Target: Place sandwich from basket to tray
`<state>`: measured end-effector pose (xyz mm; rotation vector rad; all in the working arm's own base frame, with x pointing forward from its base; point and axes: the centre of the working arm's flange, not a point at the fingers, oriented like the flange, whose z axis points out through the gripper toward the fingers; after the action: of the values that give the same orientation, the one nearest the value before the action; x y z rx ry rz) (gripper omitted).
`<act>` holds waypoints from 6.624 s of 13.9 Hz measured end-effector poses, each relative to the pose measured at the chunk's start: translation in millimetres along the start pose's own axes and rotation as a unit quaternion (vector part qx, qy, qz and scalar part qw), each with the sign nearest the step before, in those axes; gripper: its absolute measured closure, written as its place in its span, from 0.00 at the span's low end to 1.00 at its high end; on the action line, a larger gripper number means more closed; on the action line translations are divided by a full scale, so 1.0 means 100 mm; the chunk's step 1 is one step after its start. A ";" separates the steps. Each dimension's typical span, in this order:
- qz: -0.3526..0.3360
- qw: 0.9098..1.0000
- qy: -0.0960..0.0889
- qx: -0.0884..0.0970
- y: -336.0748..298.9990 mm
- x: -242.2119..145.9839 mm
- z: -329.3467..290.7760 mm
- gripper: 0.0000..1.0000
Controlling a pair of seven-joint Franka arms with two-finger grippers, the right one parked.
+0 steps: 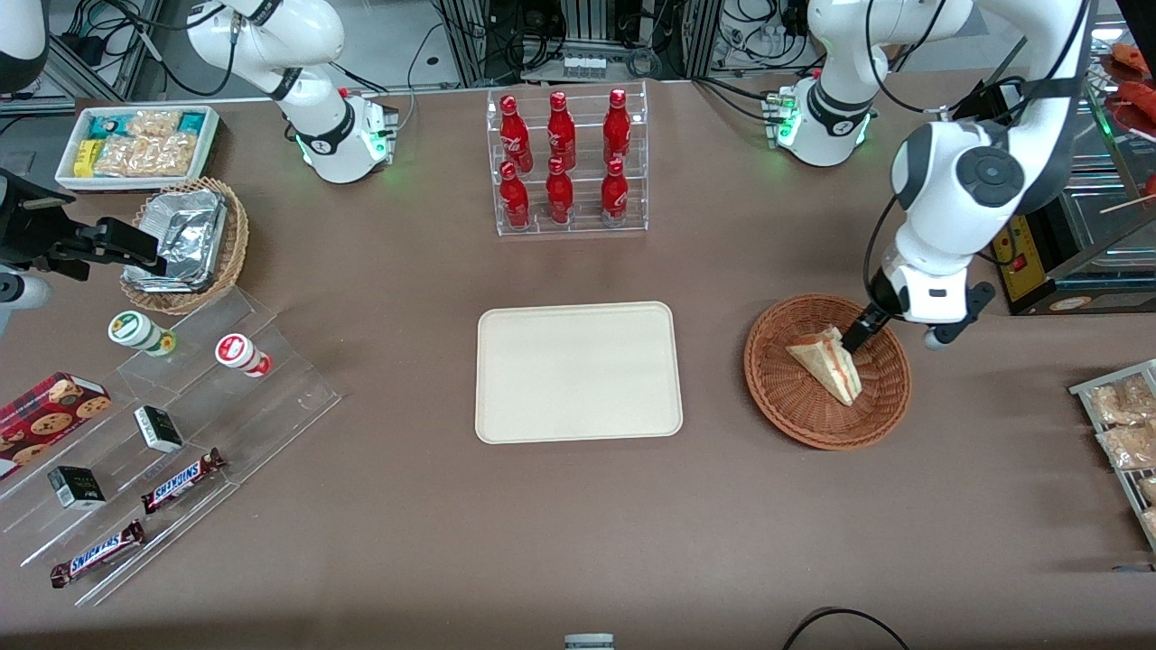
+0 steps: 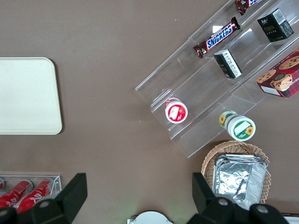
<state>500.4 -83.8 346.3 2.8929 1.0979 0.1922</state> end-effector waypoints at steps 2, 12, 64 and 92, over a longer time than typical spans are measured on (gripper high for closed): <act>0.001 1.000 -0.004 0.001 0.01 -0.04 0.13 0.00; 0.004 1.000 -0.018 0.001 0.01 -0.12 0.77 0.00; 0.343 0.937 -0.069 -0.011 3.37 -2.97 1.13 0.35; 0.351 0.933 -0.068 0.037 0.16 1.07 -2.73 0.00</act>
<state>554.7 -26.4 628.6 3.1671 0.0138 -0.0355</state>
